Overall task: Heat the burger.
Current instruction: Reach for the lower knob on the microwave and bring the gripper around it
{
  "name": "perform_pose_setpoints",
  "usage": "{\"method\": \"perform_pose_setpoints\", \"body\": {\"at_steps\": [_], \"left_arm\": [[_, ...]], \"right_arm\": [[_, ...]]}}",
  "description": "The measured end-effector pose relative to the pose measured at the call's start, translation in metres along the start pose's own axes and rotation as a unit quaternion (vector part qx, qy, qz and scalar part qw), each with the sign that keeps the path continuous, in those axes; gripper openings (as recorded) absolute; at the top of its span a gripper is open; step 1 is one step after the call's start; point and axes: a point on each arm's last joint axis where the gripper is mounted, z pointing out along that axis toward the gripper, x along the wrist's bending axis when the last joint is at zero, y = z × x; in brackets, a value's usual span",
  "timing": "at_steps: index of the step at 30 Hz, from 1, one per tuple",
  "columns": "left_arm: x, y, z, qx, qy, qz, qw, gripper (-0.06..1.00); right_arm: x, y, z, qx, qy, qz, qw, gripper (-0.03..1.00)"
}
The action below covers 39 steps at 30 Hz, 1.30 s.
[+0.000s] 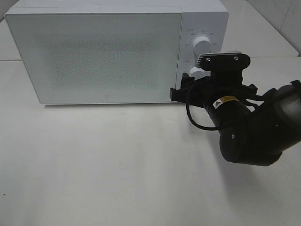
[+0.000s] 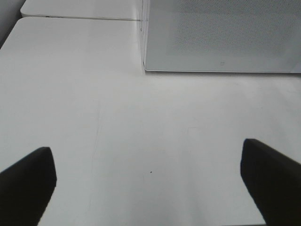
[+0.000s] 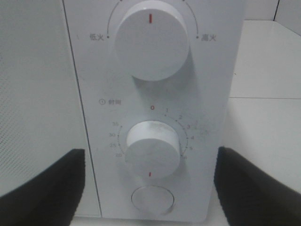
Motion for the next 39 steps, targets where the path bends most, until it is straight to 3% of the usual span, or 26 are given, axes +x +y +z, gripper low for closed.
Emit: {"method": "perform_pose_setpoints", "body": {"at_steps": [11,25,33,38,39], "left_arm": [[0.0,0.0,0.0,0.0,0.0,0.0,1.0,0.99],[0.0,0.0,0.0,0.0,0.0,0.0,1.0,0.99],[0.0,0.0,0.0,0.0,0.0,0.0,1.0,0.99],[0.0,0.0,0.0,0.0,0.0,-0.001,1.0,0.99],[0.0,0.0,0.0,0.0,0.0,-0.001,1.0,0.99]], "right_arm": [[0.0,-0.008,0.028,-0.008,-0.017,0.004,1.0,0.75],[0.001,-0.017,0.032,0.0,-0.018,-0.002,1.0,0.73],[0.001,-0.017,0.032,0.0,-0.018,-0.006,1.0,0.64],[0.002,-0.016,0.032,-0.001,-0.015,-0.009,1.0,0.45],[0.002,-0.016,0.032,-0.001,-0.015,-0.009,1.0,0.45]]}}
